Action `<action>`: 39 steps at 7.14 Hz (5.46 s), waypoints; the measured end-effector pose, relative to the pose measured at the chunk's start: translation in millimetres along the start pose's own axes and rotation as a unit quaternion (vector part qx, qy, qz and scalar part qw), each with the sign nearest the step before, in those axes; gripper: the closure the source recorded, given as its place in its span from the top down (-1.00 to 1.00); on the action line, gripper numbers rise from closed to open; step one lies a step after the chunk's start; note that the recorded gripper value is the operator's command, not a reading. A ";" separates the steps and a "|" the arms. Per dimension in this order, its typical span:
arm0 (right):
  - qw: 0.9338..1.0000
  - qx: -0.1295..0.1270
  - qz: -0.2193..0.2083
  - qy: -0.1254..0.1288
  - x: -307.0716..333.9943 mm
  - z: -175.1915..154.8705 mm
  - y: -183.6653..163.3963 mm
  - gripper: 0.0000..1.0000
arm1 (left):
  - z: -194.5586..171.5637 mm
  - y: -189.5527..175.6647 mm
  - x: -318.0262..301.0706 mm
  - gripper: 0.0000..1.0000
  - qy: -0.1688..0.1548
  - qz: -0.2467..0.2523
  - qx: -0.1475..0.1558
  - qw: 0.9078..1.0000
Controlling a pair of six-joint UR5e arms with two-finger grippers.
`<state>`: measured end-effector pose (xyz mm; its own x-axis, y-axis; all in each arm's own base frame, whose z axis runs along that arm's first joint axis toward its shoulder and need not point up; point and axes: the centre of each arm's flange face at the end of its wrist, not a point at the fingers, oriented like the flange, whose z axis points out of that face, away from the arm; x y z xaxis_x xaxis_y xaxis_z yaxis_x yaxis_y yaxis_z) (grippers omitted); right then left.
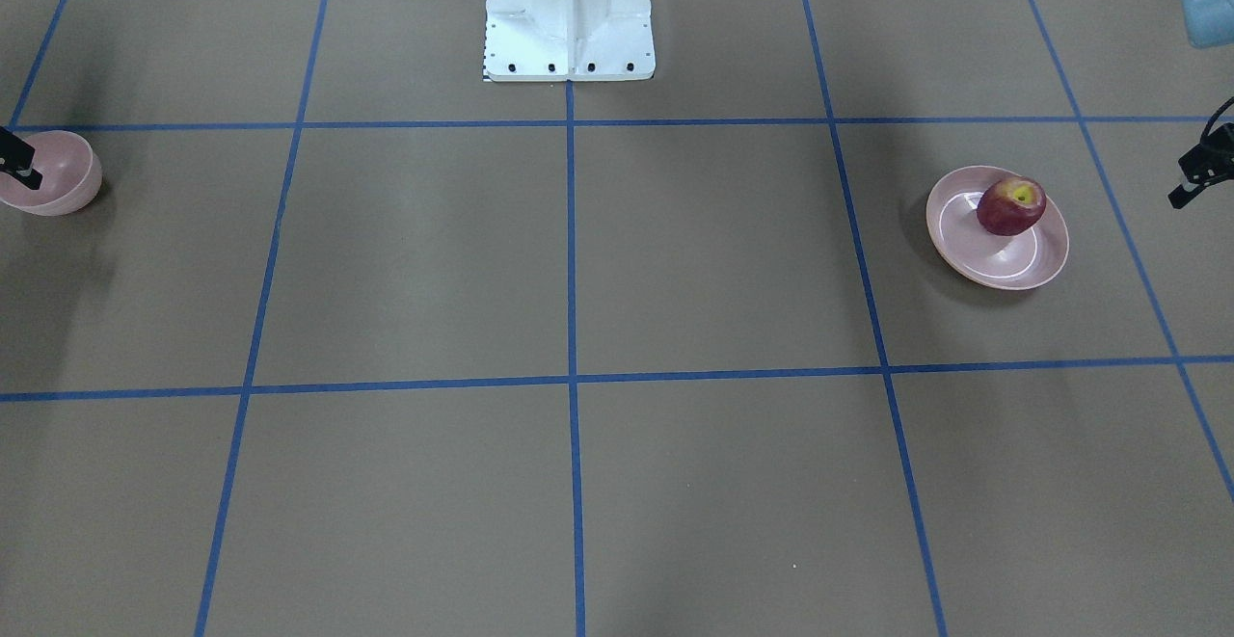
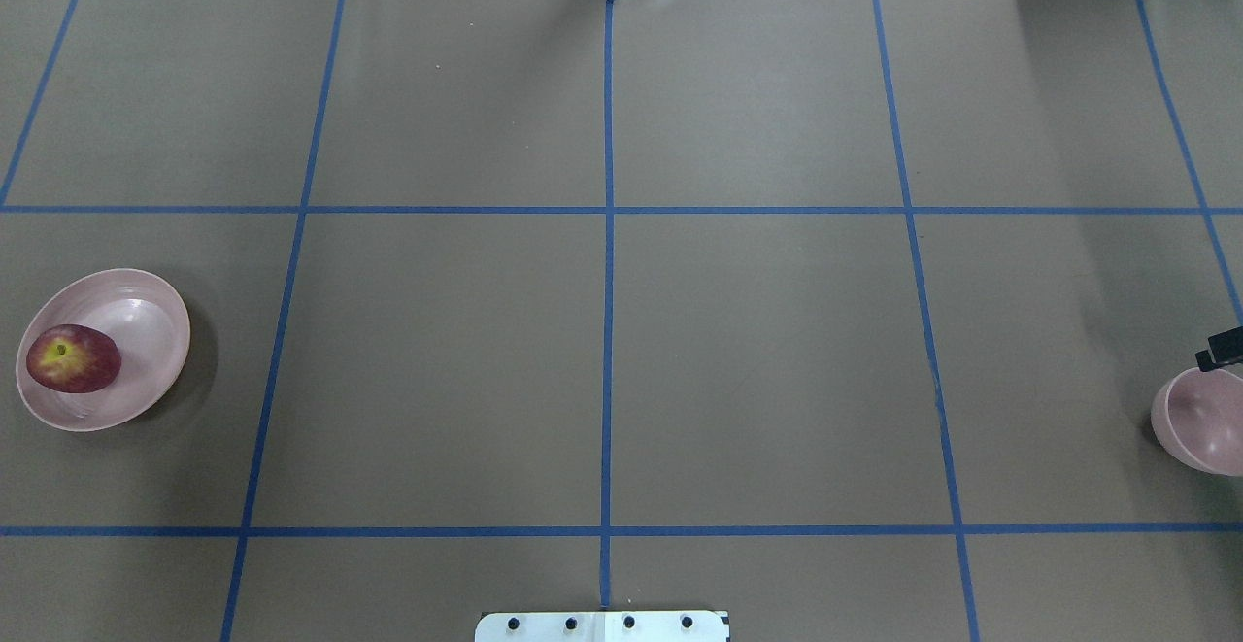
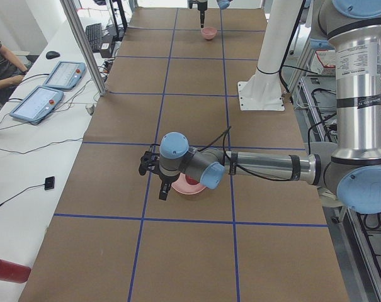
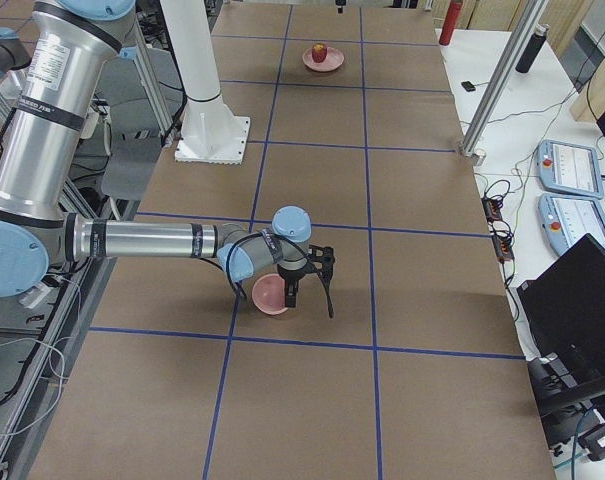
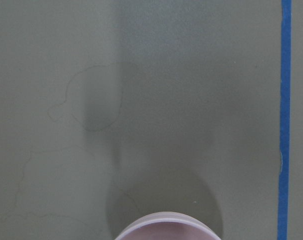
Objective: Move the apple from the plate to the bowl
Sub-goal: 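Lower the right gripper onto the rim of the small pink bowl and grasp it, then slide the pink bowl with the right gripper toward the table center, then release the bowl and withdraw the right gripper to its side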
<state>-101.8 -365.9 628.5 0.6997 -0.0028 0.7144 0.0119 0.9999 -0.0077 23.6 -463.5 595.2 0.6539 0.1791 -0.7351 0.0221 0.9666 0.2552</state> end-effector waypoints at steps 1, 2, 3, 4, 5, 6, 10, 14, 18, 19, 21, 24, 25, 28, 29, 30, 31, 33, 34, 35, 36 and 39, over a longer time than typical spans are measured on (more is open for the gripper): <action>1.000 -0.003 0.000 0.003 3.8 3.9 1.3 0.96 | -0.3 -0.1 0.4 0.96 0.000 0.000 0.000 1.000; 1.000 -0.004 -0.001 0.006 11.2 10.2 2.4 0.96 | -1.1 -0.5 1.3 0.96 0.000 0.001 0.001 1.000; 1.000 -0.003 -0.003 0.005 18.8 17.3 3.7 0.96 | -2.4 -1.0 2.6 0.96 0.001 0.002 0.003 1.000; 1.000 -0.003 -0.004 0.000 22.3 21.1 5.3 0.96 | -3.4 -1.2 3.3 0.96 0.001 0.003 0.004 1.000; 1.000 -0.007 -0.007 -0.006 23.3 23.0 8.5 0.95 | -4.2 -1.2 4.0 0.96 0.001 0.004 0.004 1.000; 1.000 -0.010 -0.011 -0.009 25.3 25.4 13.9 0.90 | -4.9 -0.6 4.3 0.96 0.001 0.004 0.005 1.000; 0.999 -0.029 -0.022 -0.007 25.4 39.5 24.9 0.17 | -3.9 4.3 1.9 0.96 0.000 0.001 0.002 1.000; 0.999 -0.040 -0.021 -0.004 29.0 47.7 28.2 -1.00 | -3.0 6.5 0.2 0.96 0.000 -0.001 0.000 1.000; 0.998 -0.029 -0.025 -0.042 -1.7 25.0 11.3 -1.00 | -5.4 3.4 3.8 0.96 0.001 0.003 0.003 1.000; 0.998 -0.024 -0.012 -0.061 -23.6 11.4 -15.1 -1.00 | -5.5 3.3 3.8 0.96 0.001 0.003 0.003 1.000; 0.997 -0.020 0.021 -0.073 -104.5 -24.9 -105.6 -1.00 | -5.5 3.0 3.9 0.96 0.001 0.003 0.004 1.000; 0.996 -0.025 0.050 -0.066 -278.5 -71.2 -186.7 -1.00 | -8.0 0.1 7.4 0.96 0.002 0.007 0.007 1.000; 0.996 -0.012 0.075 -0.055 -356.5 -67.4 -193.6 -1.00 | -8.1 -0.8 8.0 0.96 0.003 0.007 0.007 1.000; 0.989 0.017 0.138 -0.060 -537.1 -29.5 -243.7 -1.00 | -6.8 -1.7 8.5 0.96 0.007 0.008 0.005 1.000; 0.987 0.020 0.142 -0.080 -555.4 -2.3 -250.9 -1.00 | -5.7 -1.4 7.4 0.96 0.007 0.007 0.004 1.000; 0.985 0.019 0.144 -0.094 -569.9 15.1 -247.8 -1.00 | -4.6 -0.9 6.1 0.96 0.006 0.006 0.003 1.000; 0.984 0.015 0.145 -0.102 -584.3 24.2 -240.4 -1.00 | -3.2 -0.6 4.6 0.96 0.006 0.006 0.002 1.000; 0.984 0.008 0.147 -0.103 -597.2 35.9 -228.6 -1.00 | -1.9 -0.5 3.1 0.96 0.005 0.005 0.001 1.000; 0.984 0.006 0.147 -0.102 -597.5 39.3 -226.4 -0.29 | -1.8 -0.7 3.1 0.96 0.005 0.005 0.001 1.000; 0.984 0.005 0.146 -0.100 -596.6 41.5 -225.4 0.08 | -1.8 -0.8 3.0 0.96 0.005 0.005 0.001 1.000; 0.984 0.004 0.147 -0.100 -596.5 42.1 -225.0 0.46 | -1.9 -1.0 3.1 0.96 0.005 0.006 0.002 1.000; 0.982 0.004 0.148 -0.117 -589.0 15.3 -230.1 0.76 | -4.2 -10.3 10.3 0.96 0.007 0.009 0.009 1.000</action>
<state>-527.6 -594.1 220.2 0.4878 0.2898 0.8235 -0.1727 0.9567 -0.2344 26.9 -470.9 582.3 0.6430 0.1999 -0.7393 0.0238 0.9597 0.2801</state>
